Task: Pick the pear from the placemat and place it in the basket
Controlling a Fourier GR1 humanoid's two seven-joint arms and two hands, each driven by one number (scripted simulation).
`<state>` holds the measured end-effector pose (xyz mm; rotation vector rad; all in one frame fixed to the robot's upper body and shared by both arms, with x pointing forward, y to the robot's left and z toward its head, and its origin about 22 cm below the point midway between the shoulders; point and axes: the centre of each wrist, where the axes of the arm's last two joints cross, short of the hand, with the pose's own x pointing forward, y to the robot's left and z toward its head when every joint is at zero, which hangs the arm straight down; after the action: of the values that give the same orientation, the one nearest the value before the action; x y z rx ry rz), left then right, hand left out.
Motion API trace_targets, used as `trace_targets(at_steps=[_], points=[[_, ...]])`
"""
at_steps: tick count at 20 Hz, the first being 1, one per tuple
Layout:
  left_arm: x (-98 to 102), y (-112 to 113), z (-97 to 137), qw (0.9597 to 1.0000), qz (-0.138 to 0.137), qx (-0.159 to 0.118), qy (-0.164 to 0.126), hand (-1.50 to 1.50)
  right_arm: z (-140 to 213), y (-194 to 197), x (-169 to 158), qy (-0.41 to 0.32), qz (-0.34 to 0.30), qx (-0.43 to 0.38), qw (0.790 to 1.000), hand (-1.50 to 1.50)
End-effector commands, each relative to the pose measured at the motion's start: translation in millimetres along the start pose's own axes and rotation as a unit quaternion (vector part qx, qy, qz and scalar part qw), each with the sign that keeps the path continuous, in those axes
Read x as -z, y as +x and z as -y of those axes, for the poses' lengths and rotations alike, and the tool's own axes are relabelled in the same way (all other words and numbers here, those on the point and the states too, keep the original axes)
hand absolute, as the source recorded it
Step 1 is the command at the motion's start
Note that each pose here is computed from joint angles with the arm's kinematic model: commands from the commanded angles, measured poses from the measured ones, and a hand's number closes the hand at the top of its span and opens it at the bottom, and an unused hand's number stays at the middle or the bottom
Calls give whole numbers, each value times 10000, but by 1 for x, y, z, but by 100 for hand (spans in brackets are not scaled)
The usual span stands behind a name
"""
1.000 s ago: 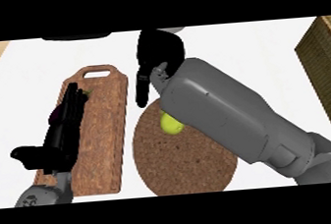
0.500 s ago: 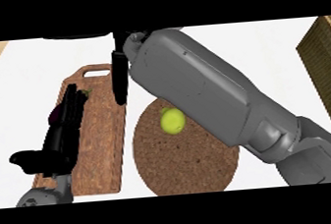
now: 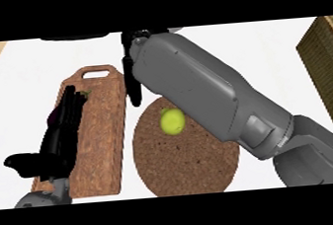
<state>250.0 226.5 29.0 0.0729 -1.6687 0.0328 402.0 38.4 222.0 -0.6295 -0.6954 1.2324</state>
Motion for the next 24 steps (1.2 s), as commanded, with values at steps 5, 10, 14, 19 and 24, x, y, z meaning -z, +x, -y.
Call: trace_targets(at_steps=[5, 10, 14, 19, 24], points=[[-5, 2, -13, 9998, 32, 44, 173, 0, -34, -2, 6, 289, -627, -296, 9972, -150], [-9, -9, -11, 9999, 12, 52, 163, 0, -47, -1, 1, 231, -522, -186, 9982, -150], [2, -1, 9, 10000, 54, -46, 15, 0, -55, -8, 19, 152, -597, -238, 9978, -150], [-15, 6, 5, 10000, -44, -51, -48, 0, -68, -12, 27, 45, -791, -334, 9963, -150], [-13, 19, -11, 10000, 13, 27, 22, 0, -78, -15, 28, 50, -769, -303, 9966, -150]])
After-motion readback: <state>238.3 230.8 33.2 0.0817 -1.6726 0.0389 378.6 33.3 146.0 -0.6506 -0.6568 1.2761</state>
